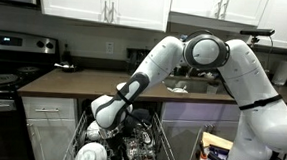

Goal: Remove one plate from the dishwasher rack and place it on top of the white plate on the countertop

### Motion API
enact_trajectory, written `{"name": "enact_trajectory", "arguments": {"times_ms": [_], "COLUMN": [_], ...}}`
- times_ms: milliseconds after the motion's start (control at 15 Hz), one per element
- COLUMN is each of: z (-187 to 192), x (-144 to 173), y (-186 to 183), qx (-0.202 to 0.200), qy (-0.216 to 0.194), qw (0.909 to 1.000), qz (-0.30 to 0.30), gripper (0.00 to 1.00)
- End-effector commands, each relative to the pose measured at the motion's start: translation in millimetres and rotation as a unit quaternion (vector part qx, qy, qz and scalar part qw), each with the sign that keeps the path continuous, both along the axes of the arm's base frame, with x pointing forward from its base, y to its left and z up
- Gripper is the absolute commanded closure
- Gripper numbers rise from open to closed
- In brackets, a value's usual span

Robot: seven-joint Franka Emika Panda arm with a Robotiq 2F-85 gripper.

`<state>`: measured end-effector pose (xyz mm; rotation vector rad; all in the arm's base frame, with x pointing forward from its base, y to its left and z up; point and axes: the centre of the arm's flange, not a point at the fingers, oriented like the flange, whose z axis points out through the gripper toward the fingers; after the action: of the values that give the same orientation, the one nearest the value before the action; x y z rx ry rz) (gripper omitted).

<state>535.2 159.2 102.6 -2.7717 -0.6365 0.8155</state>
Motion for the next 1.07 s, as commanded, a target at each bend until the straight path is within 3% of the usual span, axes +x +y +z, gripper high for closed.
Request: {"name": "enact_trajectory", "arguments": {"times_ms": [0,1000], "z": [0,-5], "x": [4,-2], "y": [-2,-12], "qx": [0.002,-0.024], "qy": [0.013,0.036], "qw": [0.9999,0.9991], "qz": [-0.004,-0.008], "gripper": [0.00,0.00]}}
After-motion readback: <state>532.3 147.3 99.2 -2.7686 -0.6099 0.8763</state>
